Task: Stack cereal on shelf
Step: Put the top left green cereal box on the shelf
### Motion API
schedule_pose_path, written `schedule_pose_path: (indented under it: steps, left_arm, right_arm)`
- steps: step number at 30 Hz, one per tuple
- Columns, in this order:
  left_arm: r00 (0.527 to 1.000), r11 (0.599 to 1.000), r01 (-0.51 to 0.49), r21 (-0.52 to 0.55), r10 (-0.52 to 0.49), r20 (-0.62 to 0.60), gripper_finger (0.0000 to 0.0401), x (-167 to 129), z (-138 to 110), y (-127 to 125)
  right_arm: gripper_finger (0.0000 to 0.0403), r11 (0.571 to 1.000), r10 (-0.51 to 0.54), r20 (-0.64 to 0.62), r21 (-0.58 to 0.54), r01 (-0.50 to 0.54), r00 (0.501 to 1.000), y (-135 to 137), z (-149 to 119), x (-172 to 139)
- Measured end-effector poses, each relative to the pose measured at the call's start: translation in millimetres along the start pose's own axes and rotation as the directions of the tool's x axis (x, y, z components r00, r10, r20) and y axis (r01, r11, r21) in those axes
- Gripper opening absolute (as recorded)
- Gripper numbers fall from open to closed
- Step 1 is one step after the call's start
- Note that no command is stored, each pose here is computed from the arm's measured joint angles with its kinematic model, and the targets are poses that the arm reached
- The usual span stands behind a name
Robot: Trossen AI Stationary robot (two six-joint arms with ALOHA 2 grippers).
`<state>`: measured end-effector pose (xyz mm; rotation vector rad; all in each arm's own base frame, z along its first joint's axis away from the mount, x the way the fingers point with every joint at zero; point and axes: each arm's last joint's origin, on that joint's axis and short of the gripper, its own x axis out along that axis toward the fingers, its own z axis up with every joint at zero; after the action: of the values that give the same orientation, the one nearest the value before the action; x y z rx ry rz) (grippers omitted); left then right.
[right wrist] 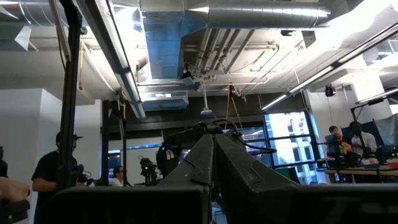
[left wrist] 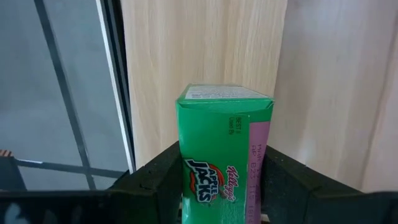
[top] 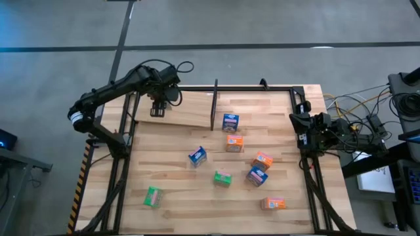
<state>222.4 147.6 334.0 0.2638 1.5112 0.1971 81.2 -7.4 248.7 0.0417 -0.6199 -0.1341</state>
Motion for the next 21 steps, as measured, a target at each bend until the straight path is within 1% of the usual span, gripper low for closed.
schedule_pose_path:
  steps: [6,11,17,21]
  left_arm:
    - [1.000,1.000,-0.003,-0.029,0.003,0.014,0.0162,8,-5,16]
    - [1.000,0.998,-0.001,-0.067,0.000,-0.005,0.0162,14,-14,29]
    - [0.999,0.992,0.041,-0.123,-0.040,0.009,0.0162,26,-19,44]
    - [0.998,0.988,0.059,-0.143,-0.062,-0.016,0.0162,40,-20,53]
  right_arm:
    - [0.0009,1.000,0.000,0.000,0.000,0.000,1.000,0,0,0]
    - [0.0009,1.000,0.001,0.000,0.000,-0.001,1.000,0,0,0]
    - [0.0009,1.000,0.003,0.000,0.000,-0.003,1.000,0,0,0]
    - [0.0009,1.000,0.002,0.000,0.000,-0.002,1.000,0,0,0]
